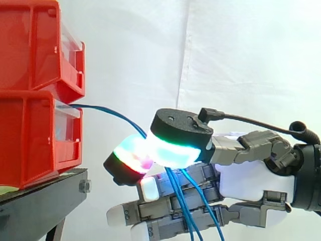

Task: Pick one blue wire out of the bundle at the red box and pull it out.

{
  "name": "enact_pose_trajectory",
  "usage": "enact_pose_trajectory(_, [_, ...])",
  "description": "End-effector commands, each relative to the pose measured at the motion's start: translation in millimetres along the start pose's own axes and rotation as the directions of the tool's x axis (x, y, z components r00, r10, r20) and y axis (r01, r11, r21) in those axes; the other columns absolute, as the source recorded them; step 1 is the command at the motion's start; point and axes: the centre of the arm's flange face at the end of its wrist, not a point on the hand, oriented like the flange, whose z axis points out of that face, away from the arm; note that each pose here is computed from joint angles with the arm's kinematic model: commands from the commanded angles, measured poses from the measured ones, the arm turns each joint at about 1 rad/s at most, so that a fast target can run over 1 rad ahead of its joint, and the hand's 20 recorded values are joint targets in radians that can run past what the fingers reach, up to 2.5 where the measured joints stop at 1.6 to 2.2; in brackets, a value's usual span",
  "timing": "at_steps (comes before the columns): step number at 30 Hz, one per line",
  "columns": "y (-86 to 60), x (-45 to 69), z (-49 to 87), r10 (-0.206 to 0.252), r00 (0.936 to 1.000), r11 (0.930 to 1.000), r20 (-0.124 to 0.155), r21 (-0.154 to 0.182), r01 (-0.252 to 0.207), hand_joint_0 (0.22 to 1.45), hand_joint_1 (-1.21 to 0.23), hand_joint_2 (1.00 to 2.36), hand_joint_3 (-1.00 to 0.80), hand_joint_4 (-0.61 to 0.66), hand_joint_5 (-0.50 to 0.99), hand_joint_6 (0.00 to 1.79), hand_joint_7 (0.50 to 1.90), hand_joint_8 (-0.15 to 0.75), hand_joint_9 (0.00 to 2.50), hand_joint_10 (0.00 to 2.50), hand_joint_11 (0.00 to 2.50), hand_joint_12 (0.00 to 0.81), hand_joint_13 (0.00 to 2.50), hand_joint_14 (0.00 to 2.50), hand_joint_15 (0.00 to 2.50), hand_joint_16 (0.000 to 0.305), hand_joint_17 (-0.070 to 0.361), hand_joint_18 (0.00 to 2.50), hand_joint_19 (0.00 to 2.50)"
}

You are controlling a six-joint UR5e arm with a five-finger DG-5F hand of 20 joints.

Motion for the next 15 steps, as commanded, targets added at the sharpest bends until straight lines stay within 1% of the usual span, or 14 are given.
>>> enact_pose_trajectory(1, [2.3, -1.5, -2.1, -0.008, 1.0, 0.9998, -0.002, 0.018, 0.008, 0.6, -0.87, 1.0, -0.5, 0.23, -0.19, 0.84, 1.09, 0.257, 0.81, 0.02, 0.72, 0.365, 0.43, 0.01, 0.28, 0.057, 0.127, 0.39, 0.3])
enact_pose_trajectory(2, [1.7, -2.9, -2.4, -0.011, 0.9999, 0.9997, 0.0, 0.024, 0.011, 0.54, -0.81, 1.0, -0.5, 0.24, -0.18, 0.83, 1.11, 0.263, 0.83, 0.02, 0.71, 0.372, 0.44, 0.01, 0.28, 0.058, 0.131, 0.39, 0.33])
enact_pose_trajectory(3, [1.7, -2.9, -2.4, -0.011, 0.9999, 0.9997, 0.0, 0.024, 0.011, 0.51, -0.75, 1.0, -0.5, 0.23, -0.17, 0.83, 1.13, 0.272, 0.87, 0.02, 0.69, 0.387, 0.47, 0.01, 0.3, 0.06, 0.135, 0.4, 0.35])
enact_pose_trajectory(5, [1.7, -2.9, -2.4, -0.009, 1.0, 0.9997, 0.0, 0.024, 0.009, 0.51, -0.7, 1.0, -0.5, 0.23, -0.16, 0.82, 1.14, 0.278, 0.92, 0.02, 0.68, 0.388, 0.48, 0.01, 0.31, 0.06, 0.136, 0.4, 0.36])
enact_pose_trajectory(6, [1.8, -2.9, -2.2, -0.01, 1.0, 0.9997, 0.0, 0.023, 0.01, 0.52, -0.67, 1.0, -0.5, 0.22, -0.15, 0.81, 1.15, 0.274, 0.93, 0.02, 0.69, 0.386, 0.49, 0.01, 0.3, 0.06, 0.134, 0.4, 0.37])
enact_pose_trajectory(8, [2.1, -2.8, -1.9, -0.009, 1.0, 0.9998, 0.0, 0.02, 0.009, 0.54, -0.64, 1.0, -0.5, 0.22, -0.15, 0.81, 1.18, 0.265, 0.95, 0.02, 0.68, 0.378, 0.5, 0.01, 0.31, 0.058, 0.13, 0.41, 0.37])
enact_pose_trajectory(9, [2.1, -2.8, -1.9, -0.009, 1.0, 0.9998, 0.0, 0.02, 0.009, 0.59, -0.65, 1.0, -0.47, 0.2, -0.14, 0.82, 1.2, 0.261, 0.98, 0.02, 0.7, 0.366, 0.51, 0.01, 0.32, 0.056, 0.126, 0.4, 0.38])
enact_pose_trajectory(11, [2.1, -2.8, -1.9, -0.009, 1.0, 0.9998, 0.0, 0.02, 0.009, 0.6, -0.67, 1.01, -0.39, 0.18, -0.14, 0.83, 1.21, 0.262, 0.98, 0.02, 0.71, 0.363, 0.53, 0.01, 0.32, 0.055, 0.124, 0.41, 0.39])
enact_pose_trajectory(13, [2.1, -2.8, -1.9, -0.009, 1.0, 0.9998, 0.0, 0.02, 0.009, 0.6, -0.69, 1.01, -0.34, 0.18, -0.14, 0.84, 1.23, 0.265, 1.0, 0.02, 0.72, 0.366, 0.54, 0.01, 0.33, 0.055, 0.123, 0.43, 0.38])
enact_pose_trajectory(15, [2.1, -2.8, -1.9, -0.009, 1.0, 0.9998, 0.0, 0.02, 0.009, 0.59, -0.73, 1.01, -0.24, 0.19, -0.14, 0.86, 1.22, 0.28, 1.02, 0.02, 0.74, 0.376, 0.57, 0.02, 0.34, 0.057, 0.128, 0.46, 0.37])
